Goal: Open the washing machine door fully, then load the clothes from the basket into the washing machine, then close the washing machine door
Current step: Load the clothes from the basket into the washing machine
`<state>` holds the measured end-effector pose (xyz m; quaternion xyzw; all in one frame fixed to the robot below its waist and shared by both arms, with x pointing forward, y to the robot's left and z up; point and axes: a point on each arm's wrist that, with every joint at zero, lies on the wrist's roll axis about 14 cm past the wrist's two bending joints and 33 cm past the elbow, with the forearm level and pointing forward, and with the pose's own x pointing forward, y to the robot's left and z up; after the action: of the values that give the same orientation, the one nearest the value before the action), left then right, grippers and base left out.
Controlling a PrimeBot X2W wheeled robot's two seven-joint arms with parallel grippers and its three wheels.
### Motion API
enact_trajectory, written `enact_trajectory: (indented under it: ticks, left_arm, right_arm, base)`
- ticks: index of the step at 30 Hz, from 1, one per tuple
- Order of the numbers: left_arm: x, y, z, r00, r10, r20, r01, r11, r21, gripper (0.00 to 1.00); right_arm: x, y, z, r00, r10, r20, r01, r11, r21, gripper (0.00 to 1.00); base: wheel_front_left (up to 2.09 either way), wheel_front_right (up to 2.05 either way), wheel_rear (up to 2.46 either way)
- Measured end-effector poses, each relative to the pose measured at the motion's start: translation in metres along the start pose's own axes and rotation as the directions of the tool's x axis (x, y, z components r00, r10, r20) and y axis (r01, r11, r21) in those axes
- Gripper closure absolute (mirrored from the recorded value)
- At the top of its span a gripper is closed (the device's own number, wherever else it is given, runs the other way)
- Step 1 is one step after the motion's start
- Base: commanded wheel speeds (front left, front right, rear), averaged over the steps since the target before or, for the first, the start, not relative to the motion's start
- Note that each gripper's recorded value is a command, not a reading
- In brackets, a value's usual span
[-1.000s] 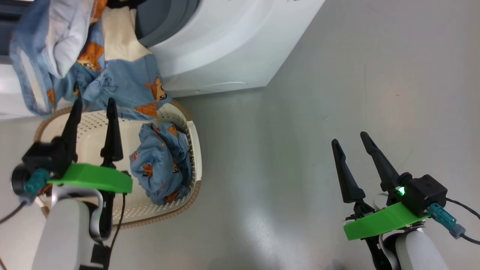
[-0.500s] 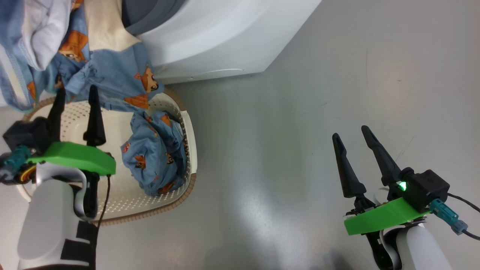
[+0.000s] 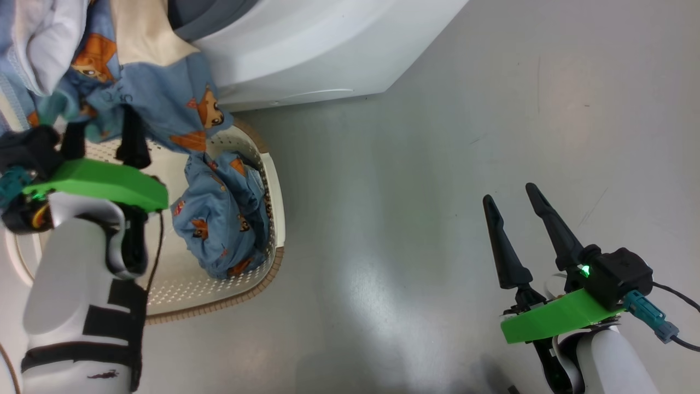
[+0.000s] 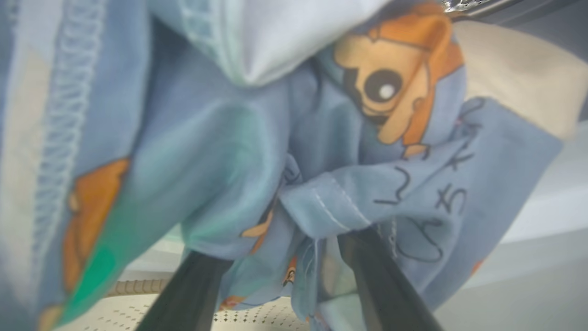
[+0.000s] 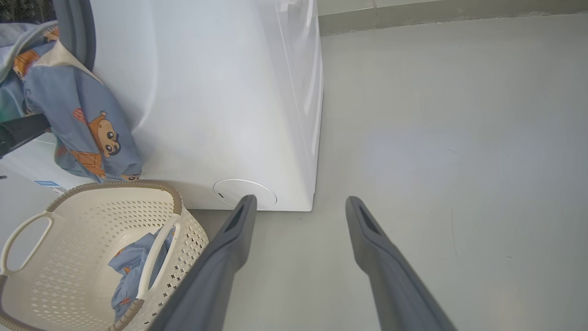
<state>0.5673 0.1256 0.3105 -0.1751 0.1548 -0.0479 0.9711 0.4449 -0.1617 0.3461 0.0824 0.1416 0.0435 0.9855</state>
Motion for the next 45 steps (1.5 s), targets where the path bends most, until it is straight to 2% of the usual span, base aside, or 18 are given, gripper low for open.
enact_trajectory:
  ticks: [2,3,4,5,6,7,14,22,29,45]
  left_arm:
    - [0.001,-0.006,0.0,1.0,-0.016,0.0,0.016,1.0,-0.015,0.0]
    - [0.001,-0.014,0.0,0.999,-0.037,0.0,0.037,0.998,-0.044,0.1]
    - [0.001,-0.016,0.001,0.999,-0.044,0.002,0.044,0.997,-0.056,0.4]
    - [0.001,-0.016,0.003,0.999,-0.053,0.004,0.053,0.997,-0.058,0.6]
    - [0.001,-0.015,0.006,0.998,-0.054,0.012,0.054,0.997,-0.06,0.92]
    - [0.001,-0.013,0.009,0.998,-0.055,0.016,0.056,0.997,-0.057,1.0]
    - [-0.002,-0.012,0.031,0.995,-0.074,0.065,0.077,0.996,-0.038,1.0]
    - [-0.013,-0.033,0.071,0.976,-0.138,0.171,0.142,0.99,-0.015,1.0]
    - [-0.018,-0.034,0.094,0.965,-0.158,0.21,0.145,0.987,0.075,1.0]
    - [0.025,-0.052,0.146,0.963,-0.186,0.195,0.148,0.97,0.192,1.0]
  right_arm:
    - [0.0,0.0,0.0,1.0,0.0,0.0,0.0,1.0,0.0,0.0]
    - [0.0,0.0,0.001,1.0,0.001,0.003,-0.001,1.0,0.0,0.0]
    - [0.0,0.0,0.002,1.0,0.001,0.004,-0.001,1.0,0.0,0.0]
    - [0.0,0.001,0.002,1.0,0.001,0.005,-0.001,1.0,0.0,0.0]
    - [0.0,0.001,0.002,1.0,0.002,0.005,-0.002,1.0,0.0,0.0]
    - [0.0,0.001,0.002,1.0,0.003,0.006,-0.003,1.0,0.0,0.0]
    - [0.0,0.003,0.005,1.0,0.008,0.012,-0.008,1.0,0.002,0.0]
    - [0.0,0.01,0.016,0.999,0.025,0.04,-0.025,1.0,0.004,0.0]
    - [-0.002,0.015,0.023,0.998,0.037,0.055,-0.037,0.999,0.008,0.0]
    - [-0.018,0.004,0.037,0.997,-0.003,0.081,0.001,1.0,0.027,0.0]
  base:
    - [0.0,0.0,0.0]
    - [0.0,0.0,0.0]
    - [0.0,0.0,0.0]
    - [0.0,0.0,0.0]
    - [0.0,0.0,0.0]
    - [0.0,0.0,0.0]
    - [0.0,0.0,0.0]
    - [0.0,0.0,0.0]
    - [0.0,0.0,0.0]
    - [0.0,0.0,0.0]
